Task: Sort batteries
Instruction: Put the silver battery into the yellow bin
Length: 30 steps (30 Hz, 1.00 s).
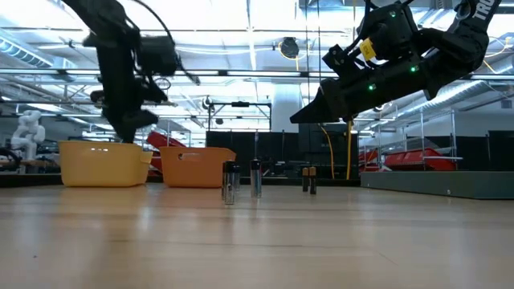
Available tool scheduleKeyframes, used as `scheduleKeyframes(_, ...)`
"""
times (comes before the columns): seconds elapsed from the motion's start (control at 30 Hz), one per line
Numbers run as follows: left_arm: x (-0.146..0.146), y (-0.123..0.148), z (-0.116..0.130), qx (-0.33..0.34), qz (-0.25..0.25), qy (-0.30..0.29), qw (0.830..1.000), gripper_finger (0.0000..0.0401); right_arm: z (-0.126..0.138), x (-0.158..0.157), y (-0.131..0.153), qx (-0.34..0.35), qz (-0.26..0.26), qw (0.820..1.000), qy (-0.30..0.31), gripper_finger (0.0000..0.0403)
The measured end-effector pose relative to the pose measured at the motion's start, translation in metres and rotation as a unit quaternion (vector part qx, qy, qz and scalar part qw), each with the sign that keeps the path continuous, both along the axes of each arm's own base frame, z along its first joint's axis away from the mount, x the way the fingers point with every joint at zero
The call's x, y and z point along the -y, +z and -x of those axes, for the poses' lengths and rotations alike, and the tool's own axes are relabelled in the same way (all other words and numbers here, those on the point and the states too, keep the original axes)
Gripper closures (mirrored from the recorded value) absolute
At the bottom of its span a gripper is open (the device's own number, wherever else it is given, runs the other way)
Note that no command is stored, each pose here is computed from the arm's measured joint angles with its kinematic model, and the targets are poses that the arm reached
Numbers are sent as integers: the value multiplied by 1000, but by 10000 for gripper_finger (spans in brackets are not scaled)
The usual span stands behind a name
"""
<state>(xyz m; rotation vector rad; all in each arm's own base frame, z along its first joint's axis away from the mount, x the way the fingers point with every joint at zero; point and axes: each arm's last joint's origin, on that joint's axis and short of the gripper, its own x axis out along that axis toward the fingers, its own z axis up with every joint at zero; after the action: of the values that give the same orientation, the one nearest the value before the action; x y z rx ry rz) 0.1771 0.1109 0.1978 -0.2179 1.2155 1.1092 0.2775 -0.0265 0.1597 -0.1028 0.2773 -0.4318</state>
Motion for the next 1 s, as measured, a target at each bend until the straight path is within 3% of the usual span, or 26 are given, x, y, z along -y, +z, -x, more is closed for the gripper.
scheduleKeyframes(0.17,-27,-19,2,-27,43,7,999,347,0,-2,0,2,1,1000,4,261)
scheduleKeyframes(0.43,-58,-41,5,12,122,-9,992,347,0,-3,0,0,3,1000,7,261)
scheduleKeyframes(0.8,-64,-46,15,11,162,5,987,347,0,-3,0,-1,3,1000,7,261)
scheduleKeyframes(1.0,-62,-49,17,8,181,3,984,285,0,-3,0,0,2,1000,7,261)
